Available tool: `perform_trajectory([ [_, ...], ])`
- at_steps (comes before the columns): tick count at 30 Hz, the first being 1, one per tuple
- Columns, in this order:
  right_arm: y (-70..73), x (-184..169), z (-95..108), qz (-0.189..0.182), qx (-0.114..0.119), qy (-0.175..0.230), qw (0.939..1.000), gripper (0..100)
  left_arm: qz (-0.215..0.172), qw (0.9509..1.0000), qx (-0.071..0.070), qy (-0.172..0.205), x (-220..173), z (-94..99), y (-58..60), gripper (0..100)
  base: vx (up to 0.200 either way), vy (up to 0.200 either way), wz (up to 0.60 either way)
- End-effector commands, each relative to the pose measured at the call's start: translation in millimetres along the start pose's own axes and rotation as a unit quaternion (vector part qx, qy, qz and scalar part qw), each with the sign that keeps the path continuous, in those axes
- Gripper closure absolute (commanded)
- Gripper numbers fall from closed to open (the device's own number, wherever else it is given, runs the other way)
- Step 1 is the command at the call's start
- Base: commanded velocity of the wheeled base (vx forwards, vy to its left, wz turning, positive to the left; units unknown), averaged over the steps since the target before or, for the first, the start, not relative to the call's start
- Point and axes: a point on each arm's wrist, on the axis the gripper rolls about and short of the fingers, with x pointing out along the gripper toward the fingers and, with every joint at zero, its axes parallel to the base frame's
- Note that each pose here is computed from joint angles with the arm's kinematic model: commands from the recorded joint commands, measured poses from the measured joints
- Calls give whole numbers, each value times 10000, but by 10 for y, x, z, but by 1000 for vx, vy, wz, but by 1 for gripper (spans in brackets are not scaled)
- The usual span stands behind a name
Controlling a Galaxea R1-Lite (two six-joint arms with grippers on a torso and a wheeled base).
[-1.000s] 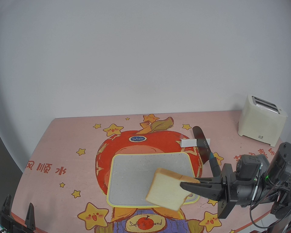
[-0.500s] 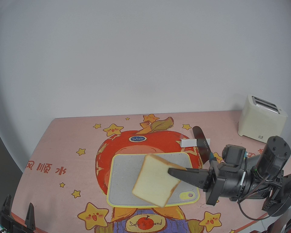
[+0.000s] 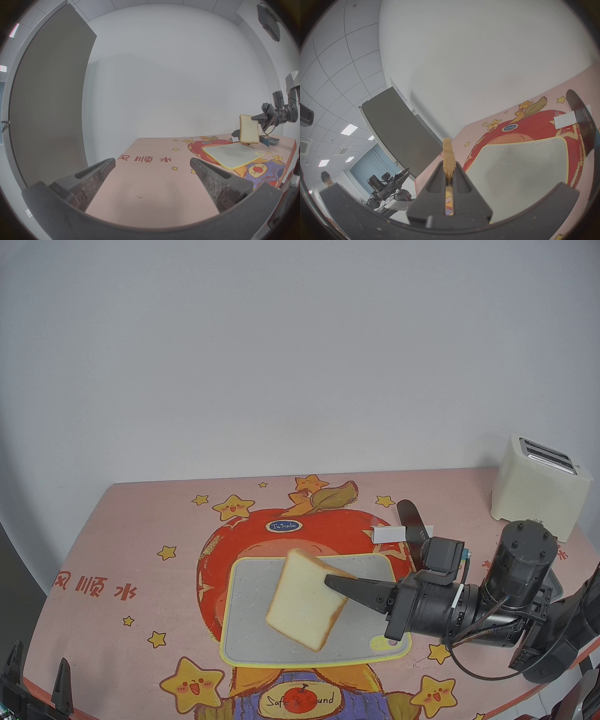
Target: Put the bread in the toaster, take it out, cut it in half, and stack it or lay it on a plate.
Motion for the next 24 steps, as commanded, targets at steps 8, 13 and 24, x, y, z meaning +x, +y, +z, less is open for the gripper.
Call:
perform_trajectory([
  [8, -223, 162, -145, -380, 116, 236, 9989, 100, 1, 10000, -1, 6, 0, -52, -1, 0, 0, 0, 0],
  [13, -232, 187, -160, -382, 112, 264, 9989, 100, 1, 10000, -1, 6, 0, -52, -1, 0, 0, 0, 0],
  [24, -226, 190, -165, -355, 82, 230, 9991, 100, 1, 10000, -1, 6, 0, -52, -1, 0, 0, 0, 0],
])
